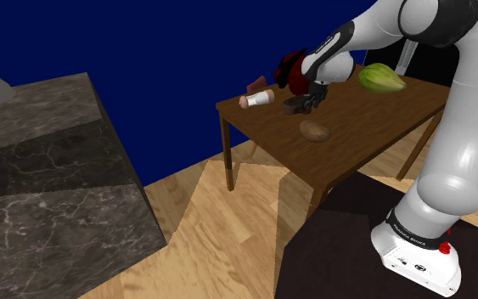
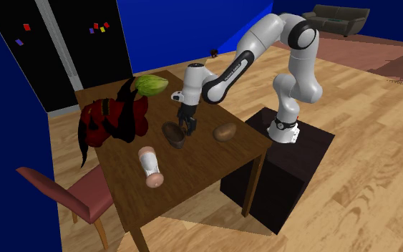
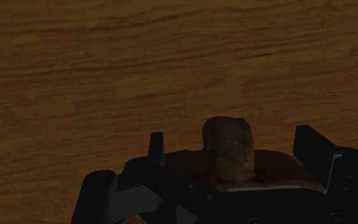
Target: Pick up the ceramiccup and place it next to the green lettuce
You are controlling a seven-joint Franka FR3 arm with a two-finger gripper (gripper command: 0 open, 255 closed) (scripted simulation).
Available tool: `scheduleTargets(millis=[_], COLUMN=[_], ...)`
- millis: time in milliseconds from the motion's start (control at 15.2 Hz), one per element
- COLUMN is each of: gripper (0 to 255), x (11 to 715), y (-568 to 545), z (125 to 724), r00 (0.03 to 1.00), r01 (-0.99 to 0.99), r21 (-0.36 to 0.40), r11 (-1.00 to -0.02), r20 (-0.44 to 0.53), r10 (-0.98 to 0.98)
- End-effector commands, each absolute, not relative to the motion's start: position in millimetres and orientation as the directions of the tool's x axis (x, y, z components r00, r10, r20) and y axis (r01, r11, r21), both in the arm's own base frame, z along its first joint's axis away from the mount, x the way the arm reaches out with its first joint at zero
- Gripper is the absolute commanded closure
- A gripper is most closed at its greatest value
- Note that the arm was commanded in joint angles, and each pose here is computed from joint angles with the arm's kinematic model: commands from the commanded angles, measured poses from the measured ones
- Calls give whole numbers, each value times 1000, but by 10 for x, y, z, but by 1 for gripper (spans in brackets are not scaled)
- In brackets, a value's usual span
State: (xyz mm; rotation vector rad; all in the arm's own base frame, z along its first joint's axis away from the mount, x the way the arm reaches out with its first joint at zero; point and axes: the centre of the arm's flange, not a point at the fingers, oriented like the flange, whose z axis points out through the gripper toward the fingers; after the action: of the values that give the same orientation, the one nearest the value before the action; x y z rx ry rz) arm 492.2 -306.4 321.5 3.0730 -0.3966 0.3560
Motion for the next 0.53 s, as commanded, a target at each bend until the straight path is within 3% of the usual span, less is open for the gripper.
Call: scheduleTargets(millis=[0,198,264,462], gripper=[0,0,255,255], x=[4922,4922,4922,4922], y=[-3065,-3065,-3065,-3065], z=[3212,3213,3213,3213], r00=[942,942,942,942], r01=[-253,-253,-253,-253], r21=[-7,-7,-7,-7], r11=[-967,-967,-967,-967], r20=[228,228,228,228], r10=[-248,-248,-248,-248])
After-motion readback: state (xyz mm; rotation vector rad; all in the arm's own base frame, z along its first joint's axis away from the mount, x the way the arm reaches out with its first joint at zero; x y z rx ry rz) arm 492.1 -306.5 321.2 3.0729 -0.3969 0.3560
